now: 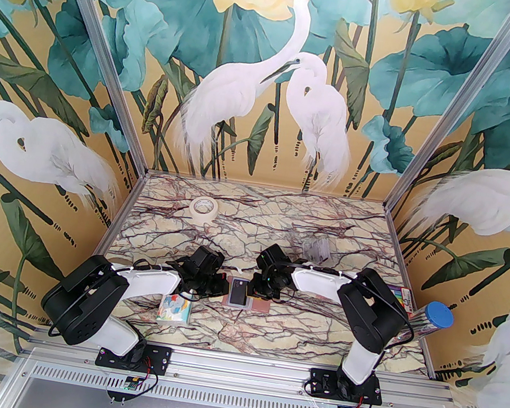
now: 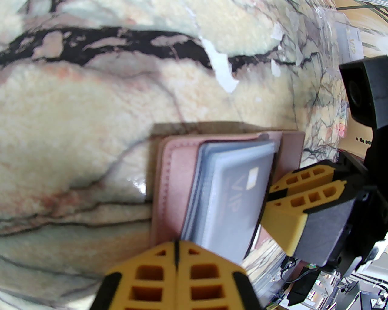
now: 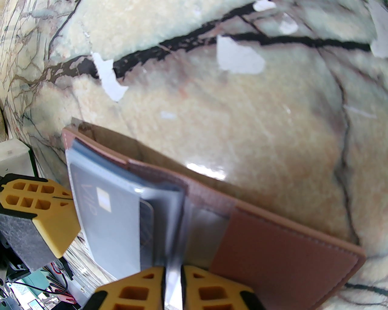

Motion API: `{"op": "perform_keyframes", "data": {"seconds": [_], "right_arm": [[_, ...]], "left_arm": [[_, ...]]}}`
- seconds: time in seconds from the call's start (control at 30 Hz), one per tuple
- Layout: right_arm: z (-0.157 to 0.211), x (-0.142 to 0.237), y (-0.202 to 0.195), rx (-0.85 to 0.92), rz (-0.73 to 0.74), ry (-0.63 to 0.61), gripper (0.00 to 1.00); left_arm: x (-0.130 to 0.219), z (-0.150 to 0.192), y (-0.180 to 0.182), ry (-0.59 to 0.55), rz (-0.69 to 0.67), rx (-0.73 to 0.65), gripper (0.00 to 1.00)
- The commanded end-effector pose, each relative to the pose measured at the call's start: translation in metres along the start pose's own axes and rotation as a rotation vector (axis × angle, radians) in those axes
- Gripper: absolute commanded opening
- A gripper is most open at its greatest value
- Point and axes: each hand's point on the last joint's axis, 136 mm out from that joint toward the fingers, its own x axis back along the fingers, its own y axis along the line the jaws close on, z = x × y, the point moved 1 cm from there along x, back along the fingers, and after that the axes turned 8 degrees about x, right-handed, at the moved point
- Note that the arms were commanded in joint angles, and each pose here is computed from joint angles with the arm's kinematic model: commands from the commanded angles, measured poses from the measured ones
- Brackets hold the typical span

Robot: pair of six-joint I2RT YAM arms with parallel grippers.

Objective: Put the credit cards into the card holder

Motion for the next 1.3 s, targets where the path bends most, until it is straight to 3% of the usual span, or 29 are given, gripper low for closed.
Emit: {"op": "perform_keyframes", "data": {"seconds": [0.0,0.77,1.03,1.27], "right_arm": [[0.008,-0.010,0.006,0.021,-0.023,0.038,0.17],[0.008,-0.001,0.011,0.053,-0.011,0.032,0.19],[0.000,0.023,0.012,0.054,0.045,-0.041,0.19],[-0.009,0.030,0.028,0.065,-0.027,-0.097,0.17]], "left_arm": [[-0.012,0.011,0.027,0.035,-0.092,0.010,0.00],[-0.011,0.011,0.027,0.035,-0.096,0.006,0.00],[-0.009,0.011,0.029,0.033,-0.104,0.003,0.00],[-0.009,0.011,0.027,0.035,-0.100,0.001,0.00]]}}
